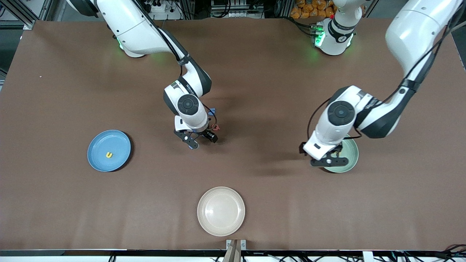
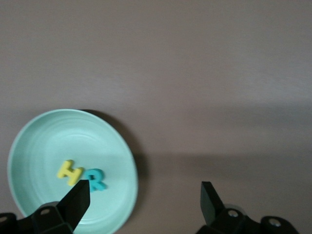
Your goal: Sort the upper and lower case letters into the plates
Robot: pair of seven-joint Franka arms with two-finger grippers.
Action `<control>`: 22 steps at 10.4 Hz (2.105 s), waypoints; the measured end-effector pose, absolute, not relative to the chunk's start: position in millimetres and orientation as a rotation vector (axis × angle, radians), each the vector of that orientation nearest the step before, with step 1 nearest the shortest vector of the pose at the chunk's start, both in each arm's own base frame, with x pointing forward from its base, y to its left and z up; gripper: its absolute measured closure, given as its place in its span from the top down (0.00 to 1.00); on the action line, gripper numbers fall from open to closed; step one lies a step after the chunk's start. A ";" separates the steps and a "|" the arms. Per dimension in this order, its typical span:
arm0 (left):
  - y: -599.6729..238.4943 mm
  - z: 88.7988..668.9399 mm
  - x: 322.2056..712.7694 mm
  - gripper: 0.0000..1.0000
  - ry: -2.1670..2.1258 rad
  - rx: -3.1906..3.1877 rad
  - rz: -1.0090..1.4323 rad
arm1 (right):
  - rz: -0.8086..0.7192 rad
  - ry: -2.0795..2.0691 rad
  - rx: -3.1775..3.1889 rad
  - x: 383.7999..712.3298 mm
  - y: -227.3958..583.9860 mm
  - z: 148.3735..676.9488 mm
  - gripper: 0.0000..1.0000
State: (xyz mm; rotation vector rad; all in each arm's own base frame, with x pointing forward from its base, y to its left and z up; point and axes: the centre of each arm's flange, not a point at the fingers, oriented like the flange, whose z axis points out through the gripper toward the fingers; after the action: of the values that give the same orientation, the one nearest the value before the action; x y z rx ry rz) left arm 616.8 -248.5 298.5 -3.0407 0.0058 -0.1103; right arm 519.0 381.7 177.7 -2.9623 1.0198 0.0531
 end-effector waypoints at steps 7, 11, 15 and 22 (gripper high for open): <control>-297.1 340.8 633.9 1.00 -0.223 -3.144 -0.099 | -0.033 0.925 -2.920 498.8 374.4 183.0 0.27; -376.4 333.1 592.5 1.00 -0.167 -3.151 -0.077 | 0.043 0.936 -3.018 542.3 332.3 230.9 0.27; -476.8 294.2 539.8 1.00 -0.336 -3.192 -0.179 | 0.043 0.910 -3.054 597.8 249.8 259.3 0.27; -608.1 222.9 447.5 1.00 -0.030 -3.217 -0.230 | 0.079 0.829 -3.226 652.5 43.6 276.2 0.27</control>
State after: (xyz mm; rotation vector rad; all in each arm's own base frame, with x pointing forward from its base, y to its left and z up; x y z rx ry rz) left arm 447.5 -608.1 222.9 -3.2174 -0.0297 -0.2300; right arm 652.5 43.6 276.2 -3.2265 0.8287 0.0789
